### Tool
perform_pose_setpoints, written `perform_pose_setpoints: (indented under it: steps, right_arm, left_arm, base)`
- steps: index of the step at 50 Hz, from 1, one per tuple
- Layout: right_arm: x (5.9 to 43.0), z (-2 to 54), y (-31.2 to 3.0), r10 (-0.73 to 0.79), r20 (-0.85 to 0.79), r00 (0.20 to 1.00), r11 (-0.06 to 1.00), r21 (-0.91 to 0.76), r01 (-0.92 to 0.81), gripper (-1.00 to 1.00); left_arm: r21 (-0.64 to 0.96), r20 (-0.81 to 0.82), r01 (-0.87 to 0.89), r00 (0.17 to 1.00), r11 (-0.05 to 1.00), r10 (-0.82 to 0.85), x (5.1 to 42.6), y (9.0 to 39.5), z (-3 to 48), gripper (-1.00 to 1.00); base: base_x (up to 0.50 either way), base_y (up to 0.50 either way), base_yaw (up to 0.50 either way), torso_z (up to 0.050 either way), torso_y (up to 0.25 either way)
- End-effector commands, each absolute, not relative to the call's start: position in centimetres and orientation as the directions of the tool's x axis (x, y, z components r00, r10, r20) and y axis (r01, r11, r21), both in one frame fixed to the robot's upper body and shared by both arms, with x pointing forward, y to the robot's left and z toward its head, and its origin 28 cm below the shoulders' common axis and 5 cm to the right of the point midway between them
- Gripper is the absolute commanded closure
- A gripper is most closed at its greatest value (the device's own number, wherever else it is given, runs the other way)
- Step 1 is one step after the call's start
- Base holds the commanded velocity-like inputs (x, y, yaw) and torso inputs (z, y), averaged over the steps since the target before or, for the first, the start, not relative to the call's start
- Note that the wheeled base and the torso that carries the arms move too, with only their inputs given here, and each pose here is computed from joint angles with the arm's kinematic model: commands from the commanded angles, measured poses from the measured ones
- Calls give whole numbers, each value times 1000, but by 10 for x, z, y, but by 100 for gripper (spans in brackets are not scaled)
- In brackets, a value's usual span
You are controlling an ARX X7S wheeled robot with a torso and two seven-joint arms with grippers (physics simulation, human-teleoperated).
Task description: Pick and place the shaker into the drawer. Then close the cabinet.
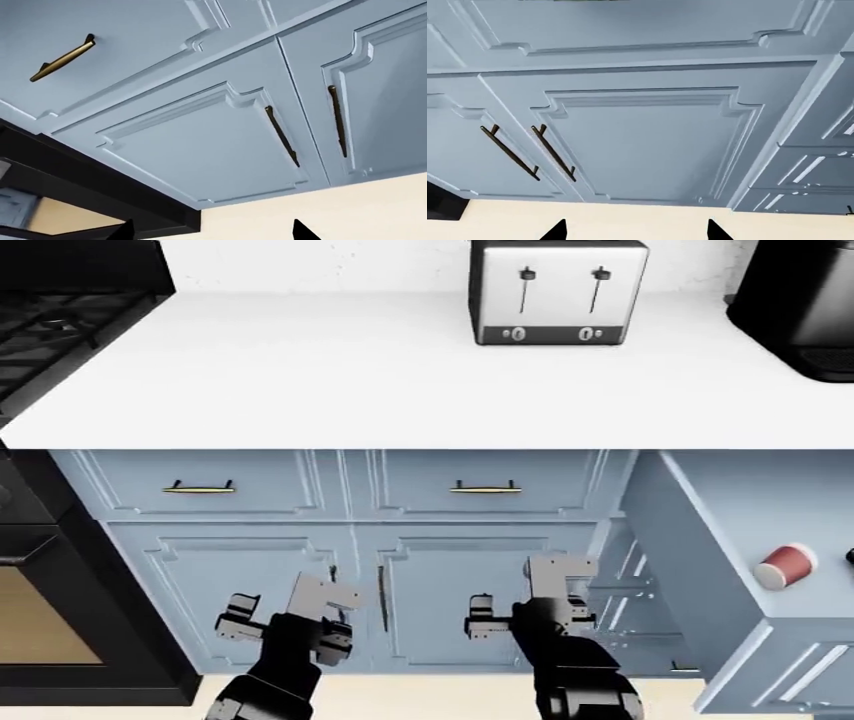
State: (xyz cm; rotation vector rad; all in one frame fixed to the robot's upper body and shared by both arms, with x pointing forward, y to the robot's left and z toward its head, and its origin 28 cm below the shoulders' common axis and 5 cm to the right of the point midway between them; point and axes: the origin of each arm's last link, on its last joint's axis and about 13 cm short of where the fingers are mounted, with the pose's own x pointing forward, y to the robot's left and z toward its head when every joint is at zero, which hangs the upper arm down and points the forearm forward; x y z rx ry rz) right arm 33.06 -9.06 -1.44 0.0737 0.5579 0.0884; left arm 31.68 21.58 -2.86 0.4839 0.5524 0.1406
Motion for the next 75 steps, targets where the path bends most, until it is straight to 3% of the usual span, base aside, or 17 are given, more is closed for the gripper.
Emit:
perform_pose_setpoints:
  steps: [1, 47, 64, 70, 71, 73, 75]
  right_arm:
    - [330, -15, -90, 111, -535, 837, 993, 101, -67, -100]
    - [330, -15, -91, 109, -540, 834, 992, 116, -54, -100]
    - [331, -14, -92, 100, -514, 852, 992, 113, -49, -100]
    - [355, 14, -115, 19, -258, 966, 998, 69, -1, -100]
    - [362, 27, -124, 4, -186, 983, 999, 46, 4, -100]
    - [342, 18, -144, -46, -277, 960, 999, 14, 52, -100]
    - [339, 49, -162, -75, -194, 978, 997, 1, 76, -100]
  left_arm:
    - [477, -469, -3, 845, 879, 258, 316, 217, -29, -100]
    - [479, -460, 31, 860, 877, 220, 316, 215, -30, -100]
    - [488, -419, 18, 882, 872, 217, 318, 215, -28, -100]
    - [167, -245, -153, 950, 974, 192, 347, 222, 4, -100]
    - [137, -173, -163, 967, 977, 185, 355, 226, 15, -100]
    - [130, -58, -209, 974, 969, 218, 368, 233, 36, -100]
    - [131, 37, -201, 980, 971, 198, 374, 241, 60, -100]
  base:
    - [0, 500, 0, 0, 0]
    - [0, 499, 0, 0, 0]
    - [0, 18, 0, 0, 0]
    - [0, 0, 0, 0, 0]
    - [0, 0, 0, 0, 0]
    - [0, 0, 0, 0, 0]
    - [0, 0, 0, 0, 0]
